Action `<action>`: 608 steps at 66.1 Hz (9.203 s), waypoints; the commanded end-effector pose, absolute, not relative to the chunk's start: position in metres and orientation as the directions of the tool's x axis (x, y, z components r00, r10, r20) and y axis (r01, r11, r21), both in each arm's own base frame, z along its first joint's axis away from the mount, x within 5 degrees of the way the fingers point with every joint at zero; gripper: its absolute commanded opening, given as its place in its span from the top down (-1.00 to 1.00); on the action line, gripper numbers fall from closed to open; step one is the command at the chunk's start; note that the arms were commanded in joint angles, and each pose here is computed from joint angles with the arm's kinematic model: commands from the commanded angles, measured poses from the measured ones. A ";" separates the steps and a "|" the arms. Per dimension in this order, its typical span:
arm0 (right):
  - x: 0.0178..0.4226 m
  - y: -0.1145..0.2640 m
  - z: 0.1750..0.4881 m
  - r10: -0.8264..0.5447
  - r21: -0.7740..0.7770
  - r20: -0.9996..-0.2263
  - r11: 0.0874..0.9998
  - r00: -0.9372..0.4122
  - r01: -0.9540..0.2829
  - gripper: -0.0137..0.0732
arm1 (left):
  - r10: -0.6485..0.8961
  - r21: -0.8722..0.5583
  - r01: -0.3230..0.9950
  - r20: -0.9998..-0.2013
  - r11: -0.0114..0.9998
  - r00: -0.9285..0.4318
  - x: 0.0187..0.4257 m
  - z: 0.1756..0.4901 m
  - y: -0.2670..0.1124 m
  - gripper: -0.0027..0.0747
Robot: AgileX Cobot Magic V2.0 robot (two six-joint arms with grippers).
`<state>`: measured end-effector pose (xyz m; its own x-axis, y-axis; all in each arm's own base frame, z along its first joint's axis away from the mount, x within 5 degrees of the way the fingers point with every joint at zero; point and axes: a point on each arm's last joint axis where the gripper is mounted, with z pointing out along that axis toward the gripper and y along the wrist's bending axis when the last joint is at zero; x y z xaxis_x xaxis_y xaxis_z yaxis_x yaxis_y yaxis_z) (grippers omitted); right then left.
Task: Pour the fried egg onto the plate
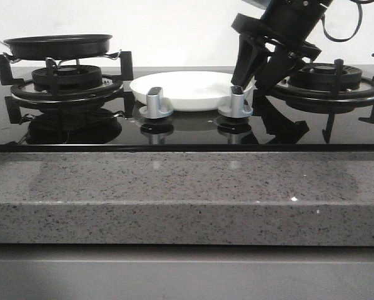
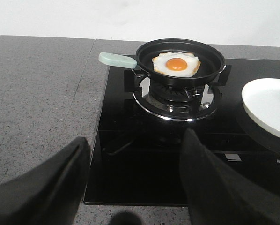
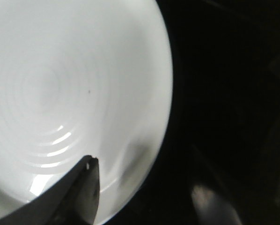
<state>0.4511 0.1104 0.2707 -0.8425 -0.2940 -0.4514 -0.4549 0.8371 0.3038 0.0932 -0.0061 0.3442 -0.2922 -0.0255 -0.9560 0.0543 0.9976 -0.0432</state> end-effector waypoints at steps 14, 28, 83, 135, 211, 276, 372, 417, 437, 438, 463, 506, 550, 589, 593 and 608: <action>0.445 0.110 0.304 -0.283 0.286 -0.531 0.828 -0.799 -0.483 0.28 | -0.048 -0.062 0.060 -0.977 0.996 -0.207 0.096 0.358 -0.007 -0.18; 0.447 0.111 0.300 -0.274 0.298 -0.530 0.825 -0.803 -0.479 0.62 | -0.048 -0.062 0.060 -0.977 0.996 -0.207 0.096 0.358 -0.007 -0.18; 0.389 0.105 0.410 -0.148 0.290 -0.736 0.813 -0.661 -0.504 0.84 | -0.048 -0.062 0.060 -0.977 0.996 -0.207 0.096 0.358 -0.007 -0.18; 0.324 0.126 0.336 -0.199 0.277 -0.638 0.842 -0.744 -0.462 0.84 | -0.048 -0.062 0.060 -0.977 0.996 -0.207 0.096 0.358 -0.007 -0.18; 0.328 0.127 0.329 -0.205 0.277 -0.622 0.845 -0.755 -0.457 0.84 | 0.019 -0.014 0.050 -0.805 0.999 -0.593 0.163 0.363 -0.008 -0.59; 0.328 0.127 0.329 -0.205 0.277 -0.622 0.845 -0.755 -0.457 0.84 | -0.591 -0.792 -0.038 -0.422 0.610 -0.687 0.363 0.338 0.062 -0.59; 0.328 0.127 0.329 -0.205 0.277 -0.622 0.845 -0.755 -0.457 0.84 | -0.680 -0.918 0.013 -0.302 0.396 -0.668 0.393 0.312 0.065 0.69; 0.328 0.127 0.329 -0.205 0.277 -0.622 0.845 -0.755 -0.457 0.84 | -0.637 -0.917 0.288 -0.400 0.277 -0.659 0.373 0.363 0.049 0.98; 0.328 0.127 0.329 -0.205 0.277 -0.622 0.845 -0.755 -0.457 0.84 | -0.478 -0.744 0.436 -0.663 0.507 -0.576 0.320 0.420 0.010 0.98; 0.328 0.127 0.329 -0.205 0.277 -0.622 0.845 -0.755 -0.457 0.84 | -0.469 -0.736 0.440 -0.671 0.514 -0.575 0.317 0.421 0.007 0.98; 0.328 0.127 0.329 -0.205 0.277 -0.622 0.845 -0.755 -0.457 0.84 | -0.244 -0.505 0.559 -0.845 0.658 -0.475 0.261 0.441 -0.056 0.98; 0.328 0.127 0.329 -0.205 0.277 -0.622 0.845 -0.755 -0.457 0.84 | 0.122 0.042 0.703 -0.990 0.709 -0.064 0.221 0.460 -0.137 0.98; 0.328 0.127 0.329 -0.205 0.277 -0.622 0.845 -0.755 -0.457 0.84 | 0.292 0.286 0.691 -0.950 0.663 0.112 0.211 0.460 -0.156 0.98; 0.328 0.127 0.329 -0.205 0.277 -0.622 0.845 -0.755 -0.457 0.84 | 0.065 0.005 0.506 -0.993 0.862 -0.100 0.246 0.459 -0.097 0.98; 0.328 0.127 0.329 -0.205 0.277 -0.622 0.845 -0.755 -0.457 0.84 | -0.034 -0.094 0.445 -0.989 0.891 -0.141 0.256 0.458 -0.078 0.98; 0.328 0.127 0.329 -0.205 0.277 -0.622 0.845 -0.755 -0.457 0.84 | -0.430 -0.522 0.268 -0.838 0.809 -0.336 0.300 0.430 -0.011 0.98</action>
